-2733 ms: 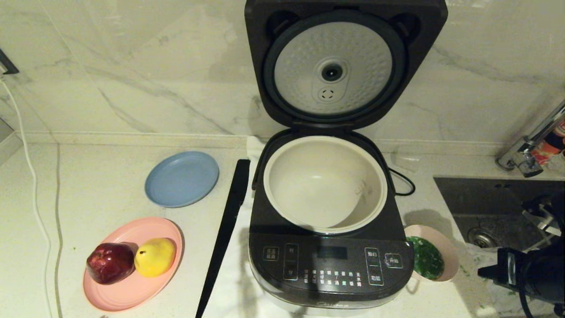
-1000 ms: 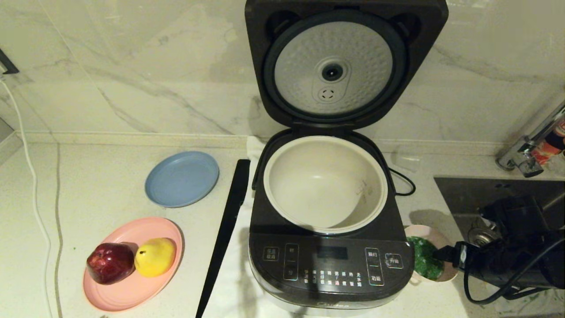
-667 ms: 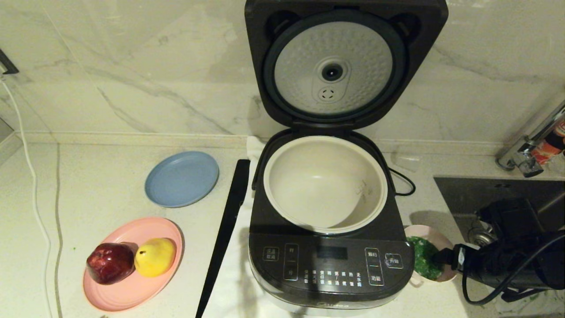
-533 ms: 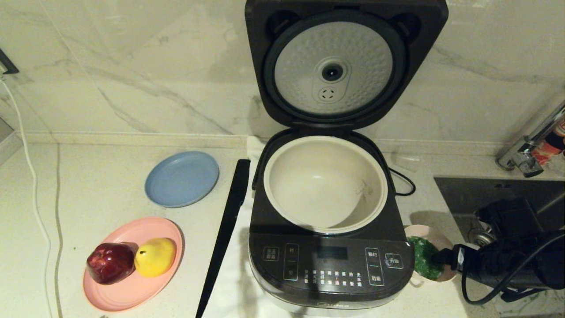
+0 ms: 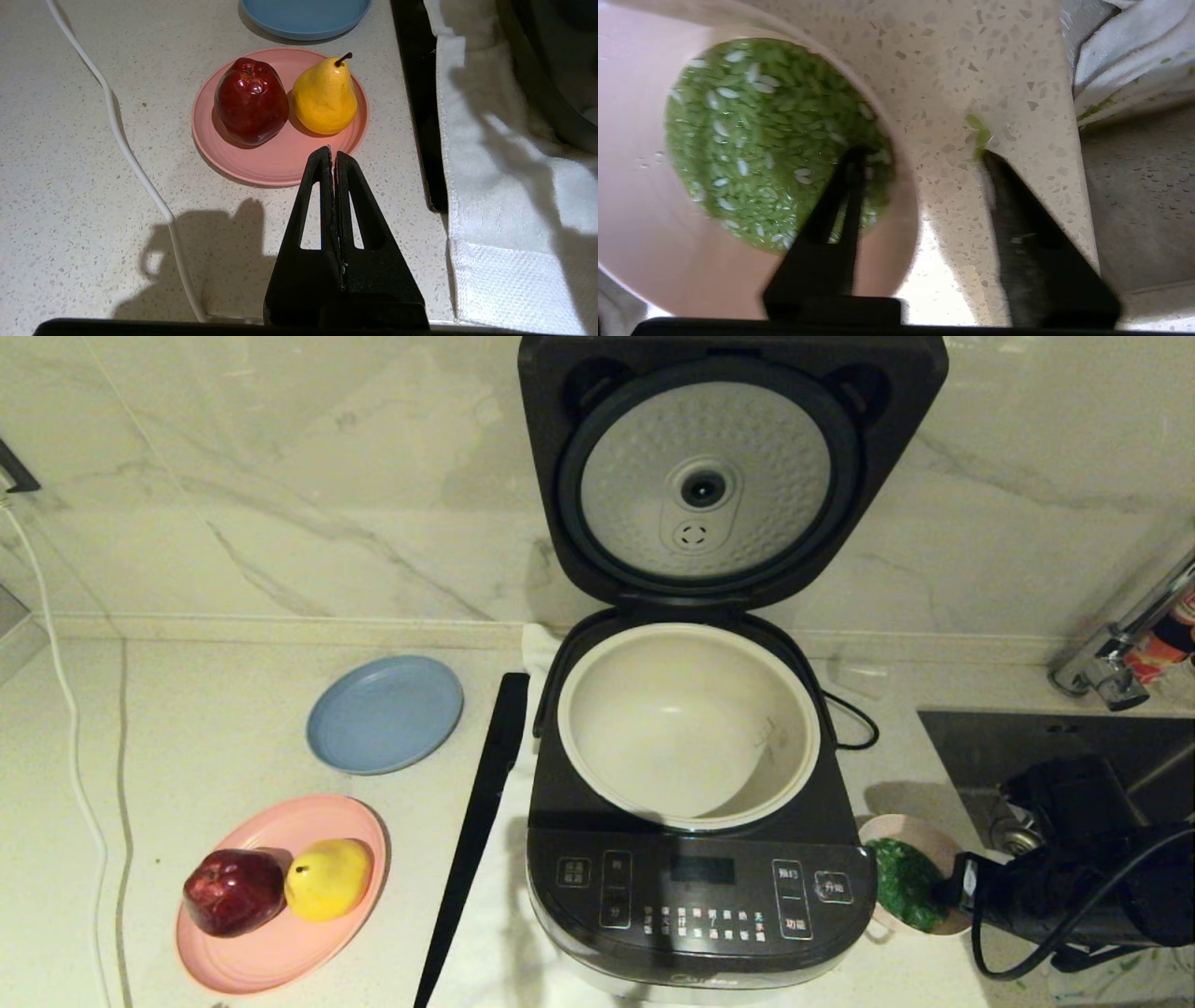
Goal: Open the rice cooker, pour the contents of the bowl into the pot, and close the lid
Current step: Fill a bowl with water from the tap
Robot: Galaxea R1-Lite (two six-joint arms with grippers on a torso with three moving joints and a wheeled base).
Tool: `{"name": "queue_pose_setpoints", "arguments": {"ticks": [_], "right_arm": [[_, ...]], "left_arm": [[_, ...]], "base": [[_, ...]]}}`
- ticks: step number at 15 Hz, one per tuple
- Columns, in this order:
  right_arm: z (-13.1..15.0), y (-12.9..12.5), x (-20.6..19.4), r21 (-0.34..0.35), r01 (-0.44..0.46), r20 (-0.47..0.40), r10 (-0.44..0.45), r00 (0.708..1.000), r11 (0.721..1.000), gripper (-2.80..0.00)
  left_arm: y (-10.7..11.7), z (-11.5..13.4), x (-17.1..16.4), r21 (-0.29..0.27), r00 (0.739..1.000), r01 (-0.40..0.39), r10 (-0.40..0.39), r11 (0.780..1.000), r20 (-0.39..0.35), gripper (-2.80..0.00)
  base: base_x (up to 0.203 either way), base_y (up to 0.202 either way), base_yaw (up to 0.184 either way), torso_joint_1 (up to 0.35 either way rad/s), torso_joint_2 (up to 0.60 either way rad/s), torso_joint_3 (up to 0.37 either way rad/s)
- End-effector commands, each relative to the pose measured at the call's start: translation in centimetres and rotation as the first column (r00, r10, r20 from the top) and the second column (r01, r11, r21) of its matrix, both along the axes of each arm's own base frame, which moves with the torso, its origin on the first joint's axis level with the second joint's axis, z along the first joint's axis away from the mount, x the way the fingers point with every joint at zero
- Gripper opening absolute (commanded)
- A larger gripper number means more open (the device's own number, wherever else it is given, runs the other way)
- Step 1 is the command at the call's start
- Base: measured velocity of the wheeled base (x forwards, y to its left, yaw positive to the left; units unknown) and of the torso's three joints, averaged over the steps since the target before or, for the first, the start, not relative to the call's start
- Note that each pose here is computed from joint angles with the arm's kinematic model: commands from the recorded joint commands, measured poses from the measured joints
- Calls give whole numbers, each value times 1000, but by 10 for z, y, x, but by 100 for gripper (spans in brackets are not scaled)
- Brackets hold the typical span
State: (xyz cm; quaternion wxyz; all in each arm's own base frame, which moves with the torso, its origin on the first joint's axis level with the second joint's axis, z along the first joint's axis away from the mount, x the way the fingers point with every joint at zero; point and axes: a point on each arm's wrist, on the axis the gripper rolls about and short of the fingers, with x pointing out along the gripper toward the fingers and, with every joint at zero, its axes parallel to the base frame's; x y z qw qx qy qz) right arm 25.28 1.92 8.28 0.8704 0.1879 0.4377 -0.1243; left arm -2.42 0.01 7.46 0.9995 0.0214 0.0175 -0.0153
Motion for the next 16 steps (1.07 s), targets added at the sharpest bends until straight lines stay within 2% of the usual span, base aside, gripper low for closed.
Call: {"name": "queue_pose_setpoints", "arguments": {"ticks": [1, 5, 10, 13, 16], "right_arm": [[-3, 0, 1, -1, 2, -12, -2, 1000, 1000, -280], [-2, 1, 3, 2, 3, 19, -3, 1000, 1000, -280], [17, -2, -6, 5, 9, 89, -9, 996, 1000, -280], [38, -15, -18, 29, 44, 125, -48, 991, 999, -280], [62, -41, -32, 101, 101, 139, -114, 984, 990, -280]], "left_arm": [[0, 0, 0, 0, 1000, -1, 1, 1000, 0, -280], [0, 0, 0, 1, 1000, 0, 0, 1000, 2, -280], [0, 0, 0, 0, 1000, -1, 1, 1000, 0, -280], [0, 0, 0, 0, 1000, -1, 1, 1000, 2, -280], [0, 0, 0, 0, 1000, 0, 0, 1000, 0, -280]], "base": [[0, 0, 0, 0, 0, 0], [0, 0, 0, 0, 0, 0], [0, 0, 0, 0, 0, 0], [0, 0, 0, 0, 0, 0], [0, 0, 0, 0, 0, 0]]}}
